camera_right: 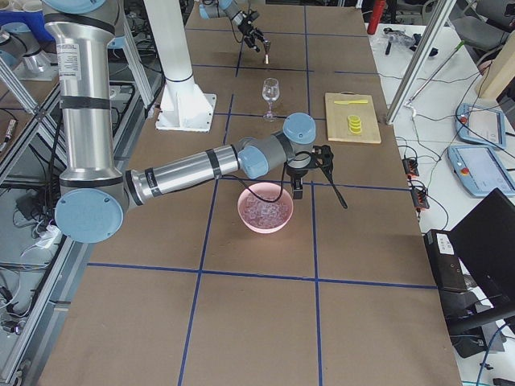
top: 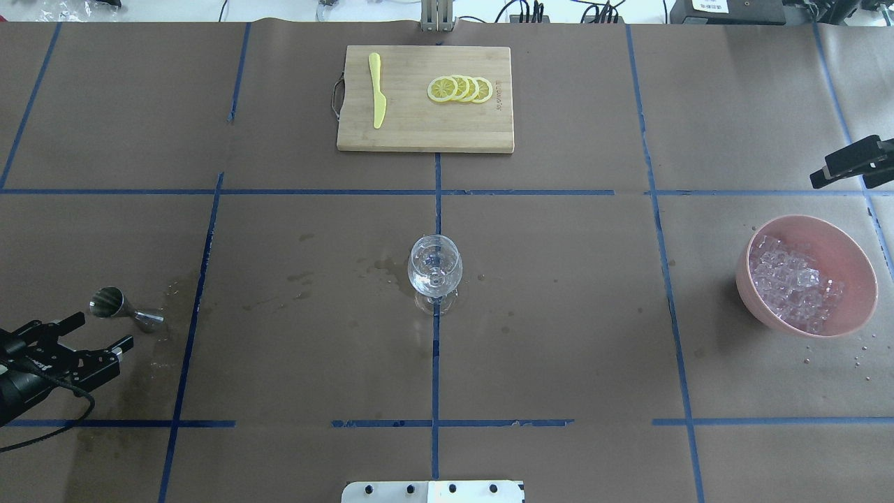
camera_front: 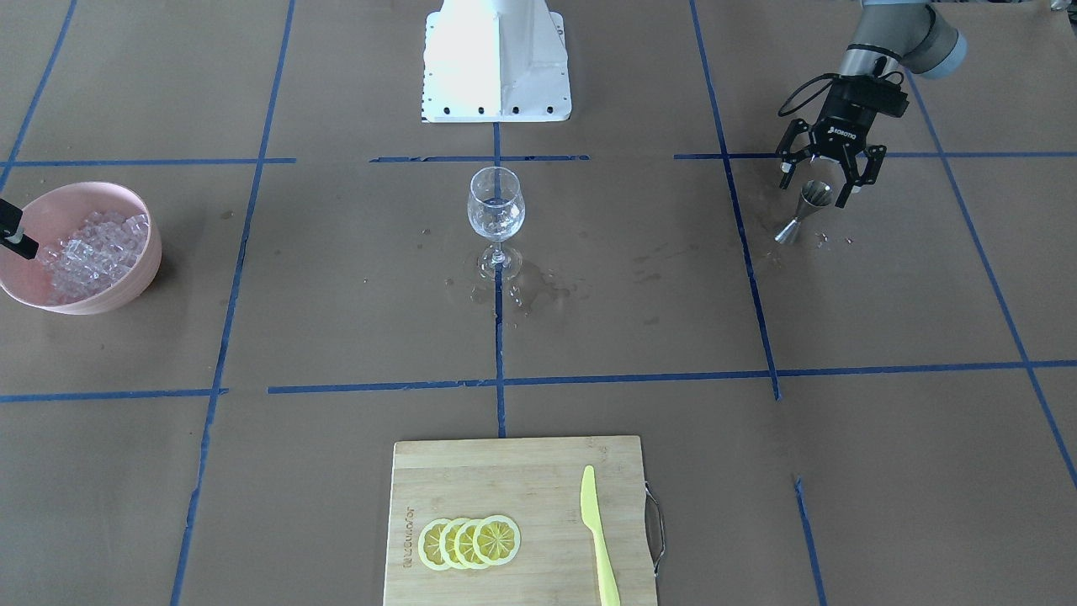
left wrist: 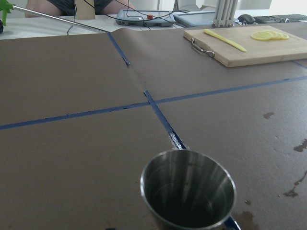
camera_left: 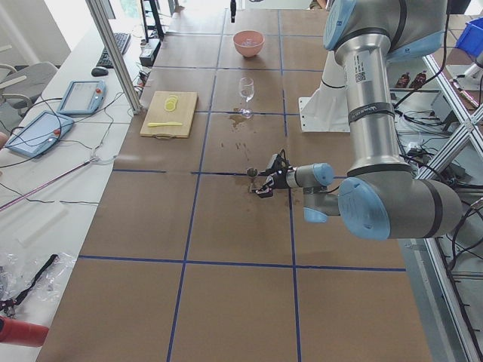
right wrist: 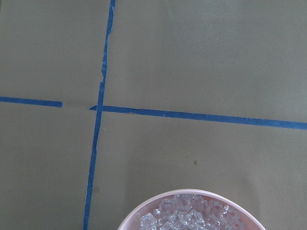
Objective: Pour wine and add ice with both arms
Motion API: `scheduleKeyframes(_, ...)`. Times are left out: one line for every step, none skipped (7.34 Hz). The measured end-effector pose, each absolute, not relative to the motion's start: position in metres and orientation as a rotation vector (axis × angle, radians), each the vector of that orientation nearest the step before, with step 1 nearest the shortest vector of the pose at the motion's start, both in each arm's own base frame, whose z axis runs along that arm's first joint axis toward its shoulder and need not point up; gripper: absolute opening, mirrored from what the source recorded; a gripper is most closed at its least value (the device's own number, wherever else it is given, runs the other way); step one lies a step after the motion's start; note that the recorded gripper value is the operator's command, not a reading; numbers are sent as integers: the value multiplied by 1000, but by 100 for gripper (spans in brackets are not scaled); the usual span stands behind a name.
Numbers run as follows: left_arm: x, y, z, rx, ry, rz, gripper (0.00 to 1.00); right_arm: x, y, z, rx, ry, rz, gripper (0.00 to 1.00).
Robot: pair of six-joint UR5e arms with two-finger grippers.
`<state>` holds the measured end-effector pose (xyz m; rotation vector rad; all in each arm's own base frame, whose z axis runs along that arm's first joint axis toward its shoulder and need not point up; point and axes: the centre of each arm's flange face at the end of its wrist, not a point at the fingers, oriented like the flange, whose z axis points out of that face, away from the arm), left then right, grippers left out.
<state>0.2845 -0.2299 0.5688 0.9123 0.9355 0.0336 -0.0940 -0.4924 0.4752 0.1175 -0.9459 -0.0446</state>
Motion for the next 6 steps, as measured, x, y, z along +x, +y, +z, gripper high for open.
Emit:
scheduleKeyframes(275, -223, 572, 831, 922, 110, 99, -94, -492, 474, 119, -946, -45, 100)
scheduleKeyframes(256, -218, 583, 746, 895, 180, 99, -94, -492, 474, 115, -946, -36, 100)
scheduleKeyframes(231, -221, 594, 699, 858, 224, 99, -94, -491, 475, 103, -945, -18, 100)
scheduleKeyframes(206, -233, 602, 685, 826, 254, 99, -96, -490, 477, 94, -940, -2, 100)
scheduleKeyframes(182, -246, 606, 674, 815, 297, 100, -96, -488, 481, 91, -926, 8, 100)
scheduleKeyframes(161, -263, 612, 672, 815, 336, 100, -98, -484, 488, 82, -905, 14, 100)
